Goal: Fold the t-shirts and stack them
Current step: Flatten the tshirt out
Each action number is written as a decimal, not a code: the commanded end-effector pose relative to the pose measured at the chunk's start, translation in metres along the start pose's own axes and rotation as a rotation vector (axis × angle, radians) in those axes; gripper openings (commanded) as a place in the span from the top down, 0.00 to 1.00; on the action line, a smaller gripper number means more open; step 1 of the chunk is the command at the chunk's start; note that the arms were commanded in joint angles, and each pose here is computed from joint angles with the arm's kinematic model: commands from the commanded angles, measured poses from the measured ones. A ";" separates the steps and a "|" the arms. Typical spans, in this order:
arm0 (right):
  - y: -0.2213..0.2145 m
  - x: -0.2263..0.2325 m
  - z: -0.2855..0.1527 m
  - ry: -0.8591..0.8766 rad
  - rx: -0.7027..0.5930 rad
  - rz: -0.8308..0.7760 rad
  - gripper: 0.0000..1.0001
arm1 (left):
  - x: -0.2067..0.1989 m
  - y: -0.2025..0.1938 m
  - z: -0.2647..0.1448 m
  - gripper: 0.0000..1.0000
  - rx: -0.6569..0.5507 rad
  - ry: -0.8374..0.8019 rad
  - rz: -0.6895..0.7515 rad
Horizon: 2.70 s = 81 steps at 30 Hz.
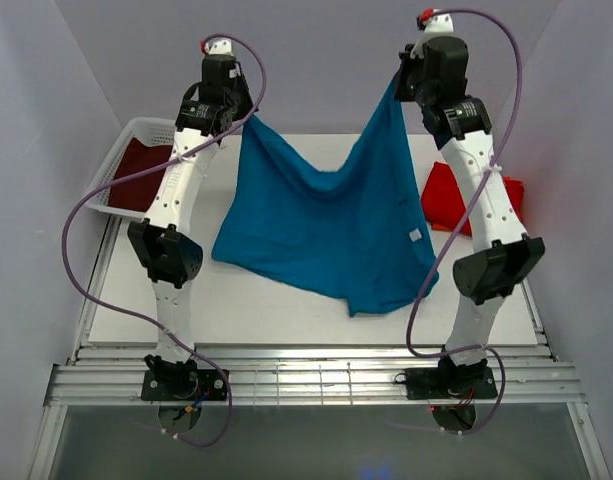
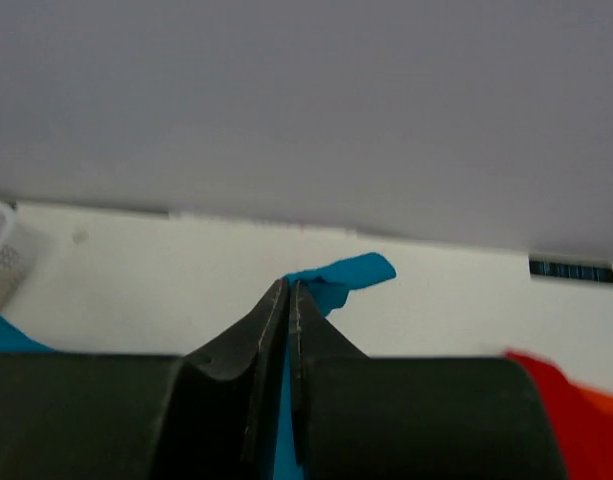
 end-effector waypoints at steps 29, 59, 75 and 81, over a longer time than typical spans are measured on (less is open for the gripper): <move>-0.018 -0.011 -0.144 0.167 -0.261 -0.148 0.92 | 0.066 -0.054 -0.108 1.00 -0.124 -0.085 0.084; 0.108 -0.012 -0.061 0.067 -0.638 -0.209 0.92 | -0.032 0.074 -0.092 1.00 -0.434 -0.328 0.077; -0.067 0.046 -0.101 0.279 -0.232 -0.315 0.92 | 0.074 -0.098 -0.076 1.00 -0.048 -0.117 0.053; -0.142 0.067 -0.145 0.341 -0.029 -0.226 0.92 | 0.104 -0.162 -0.112 1.00 0.065 0.052 -0.048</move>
Point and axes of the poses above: each gripper's point midway between its finger pads, its own z axis out along the fingers, its own x axis along the line the jaws close on, y = z × x, the point moved 9 cm from there along -z, back along the fingers, and after that the axes turned 12 degrees about -z, right-handed, at the moved point
